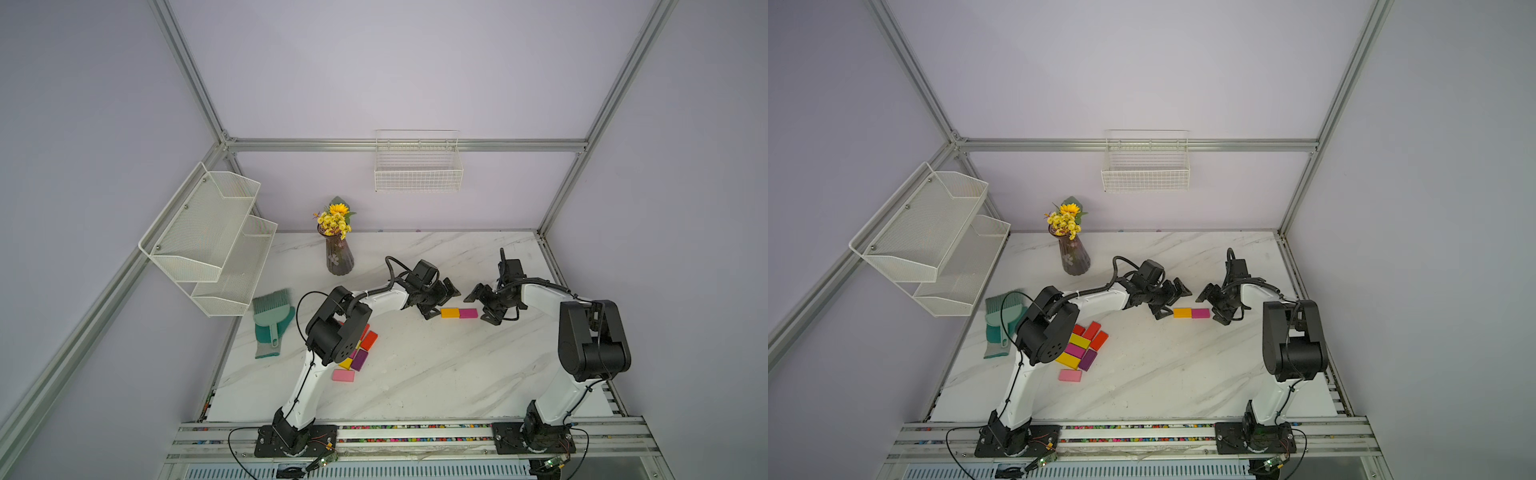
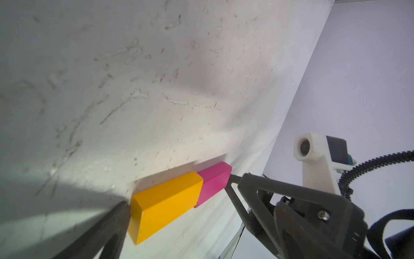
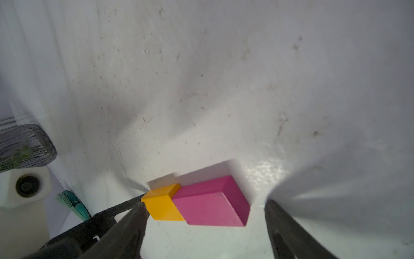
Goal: Assemble the letter c with building blocks
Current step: Assemble the building block at the center of the board, then pick up the building block from the center of the board.
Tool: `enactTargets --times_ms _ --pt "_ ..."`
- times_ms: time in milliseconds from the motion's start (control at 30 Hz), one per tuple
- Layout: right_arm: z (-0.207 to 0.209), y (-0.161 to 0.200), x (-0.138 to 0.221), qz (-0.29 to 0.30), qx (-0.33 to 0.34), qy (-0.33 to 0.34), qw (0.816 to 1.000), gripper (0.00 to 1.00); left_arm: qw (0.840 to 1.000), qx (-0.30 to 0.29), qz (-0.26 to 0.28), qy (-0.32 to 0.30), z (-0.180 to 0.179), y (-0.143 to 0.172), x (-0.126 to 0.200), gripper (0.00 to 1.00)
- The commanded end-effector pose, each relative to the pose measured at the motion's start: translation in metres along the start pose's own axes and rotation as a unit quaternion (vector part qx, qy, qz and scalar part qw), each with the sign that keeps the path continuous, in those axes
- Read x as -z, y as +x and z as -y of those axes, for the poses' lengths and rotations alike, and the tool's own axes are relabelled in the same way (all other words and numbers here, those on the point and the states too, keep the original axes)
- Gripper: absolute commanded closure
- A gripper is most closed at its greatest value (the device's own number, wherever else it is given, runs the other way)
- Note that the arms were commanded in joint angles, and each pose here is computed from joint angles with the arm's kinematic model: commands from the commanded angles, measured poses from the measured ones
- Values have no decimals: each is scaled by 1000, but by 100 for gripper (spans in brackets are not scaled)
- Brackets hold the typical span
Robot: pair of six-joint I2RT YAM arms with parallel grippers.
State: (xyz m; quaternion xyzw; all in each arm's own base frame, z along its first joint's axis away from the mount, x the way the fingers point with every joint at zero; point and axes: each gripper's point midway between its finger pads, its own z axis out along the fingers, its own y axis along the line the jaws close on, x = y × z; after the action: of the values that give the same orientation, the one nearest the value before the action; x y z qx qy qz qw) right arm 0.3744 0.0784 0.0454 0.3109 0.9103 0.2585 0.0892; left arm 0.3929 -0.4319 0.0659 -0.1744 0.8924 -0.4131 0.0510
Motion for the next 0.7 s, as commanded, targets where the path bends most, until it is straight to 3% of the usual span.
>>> enactTargets --times_ms 0,200,400,533,667 --pt "-15 -5 22 28 -1 -24 999 15 998 -41 19 32 34 -9 29 0" --pt "-44 -8 53 56 18 -71 996 15 993 -88 79 9 48 -25 95 0" --pt "-86 24 53 36 75 -113 990 15 978 -100 154 -101 3 -27 169 0" --pt "-113 66 41 6 135 -116 984 15 962 -44 211 -166 -49 -21 218 0" --pt "-125 106 33 -17 193 -107 975 15 952 41 255 -166 -96 -4 256 0"
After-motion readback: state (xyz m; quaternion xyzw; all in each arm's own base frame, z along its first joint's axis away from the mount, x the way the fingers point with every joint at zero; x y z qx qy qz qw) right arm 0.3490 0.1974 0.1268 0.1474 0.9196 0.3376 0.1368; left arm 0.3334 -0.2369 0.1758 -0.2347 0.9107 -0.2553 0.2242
